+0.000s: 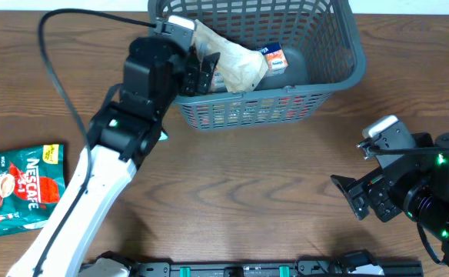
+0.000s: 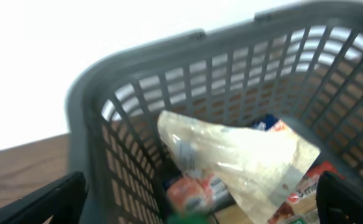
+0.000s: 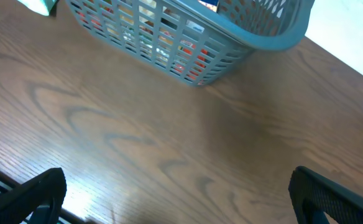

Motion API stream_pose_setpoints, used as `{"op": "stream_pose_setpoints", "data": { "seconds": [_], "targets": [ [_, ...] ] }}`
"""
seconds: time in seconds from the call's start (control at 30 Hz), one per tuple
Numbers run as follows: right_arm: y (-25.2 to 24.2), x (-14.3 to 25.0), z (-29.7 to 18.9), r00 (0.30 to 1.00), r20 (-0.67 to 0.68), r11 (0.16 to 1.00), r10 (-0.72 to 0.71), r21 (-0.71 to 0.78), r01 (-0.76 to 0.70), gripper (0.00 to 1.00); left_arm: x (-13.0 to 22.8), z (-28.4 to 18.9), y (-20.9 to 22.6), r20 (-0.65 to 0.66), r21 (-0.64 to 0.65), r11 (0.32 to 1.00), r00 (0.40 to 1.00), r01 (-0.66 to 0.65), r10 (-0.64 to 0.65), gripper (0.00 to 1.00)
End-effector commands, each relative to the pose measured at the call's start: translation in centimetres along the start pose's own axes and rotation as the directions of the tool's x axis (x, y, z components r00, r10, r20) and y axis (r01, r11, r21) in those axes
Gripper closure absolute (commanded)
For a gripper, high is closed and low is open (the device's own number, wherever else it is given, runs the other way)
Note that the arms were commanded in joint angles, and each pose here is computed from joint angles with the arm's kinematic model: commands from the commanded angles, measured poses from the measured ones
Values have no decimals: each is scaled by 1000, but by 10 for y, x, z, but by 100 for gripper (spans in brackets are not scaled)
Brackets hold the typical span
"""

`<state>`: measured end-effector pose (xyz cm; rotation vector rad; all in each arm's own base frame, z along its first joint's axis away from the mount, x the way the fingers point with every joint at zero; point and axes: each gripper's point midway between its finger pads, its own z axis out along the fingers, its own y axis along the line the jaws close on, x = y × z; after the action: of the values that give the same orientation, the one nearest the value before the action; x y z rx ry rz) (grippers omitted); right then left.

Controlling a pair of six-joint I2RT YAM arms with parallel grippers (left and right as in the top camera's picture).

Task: Pack container
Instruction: 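Lift the green jar and place it into the basket, then move the left gripper back toward the Nescafé pouch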

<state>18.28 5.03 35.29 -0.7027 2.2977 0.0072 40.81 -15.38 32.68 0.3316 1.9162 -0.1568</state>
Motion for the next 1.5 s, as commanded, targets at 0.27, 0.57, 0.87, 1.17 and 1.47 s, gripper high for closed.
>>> {"op": "stream_pose_setpoints", "data": {
  "seconds": [0.27, 0.57, 0.87, 1.17, 1.47],
  "targets": [
    [0, 1, 0, 1000, -2, 1000, 11, 4, -11, 1, -9, -137, 103, 100, -424, 881, 977, 211, -186, 1],
    [0, 1, 0, 1000, -2, 1000, 11, 4, -11, 1, 80, -171, 183, 135, -732, 542, 868, 413, -478, 1],
    [0, 1, 0, 1000, -2, 1000, 11, 4, -11, 1, 136, -177, 223, 117, -907, 272, 813, 321, -570, 1],
    [0, 1, 0, 1000, -2, 1000, 11, 4, -11, 1, 179, -150, 249, -55, -991, 134, 842, 21, -536, 2],
    [0, 1, 0, 1000, -3, 1000, 11, 4, -11, 1, 218, -116, 254, -92, -994, 95, 813, -45, -575, 1]
  ]
}}
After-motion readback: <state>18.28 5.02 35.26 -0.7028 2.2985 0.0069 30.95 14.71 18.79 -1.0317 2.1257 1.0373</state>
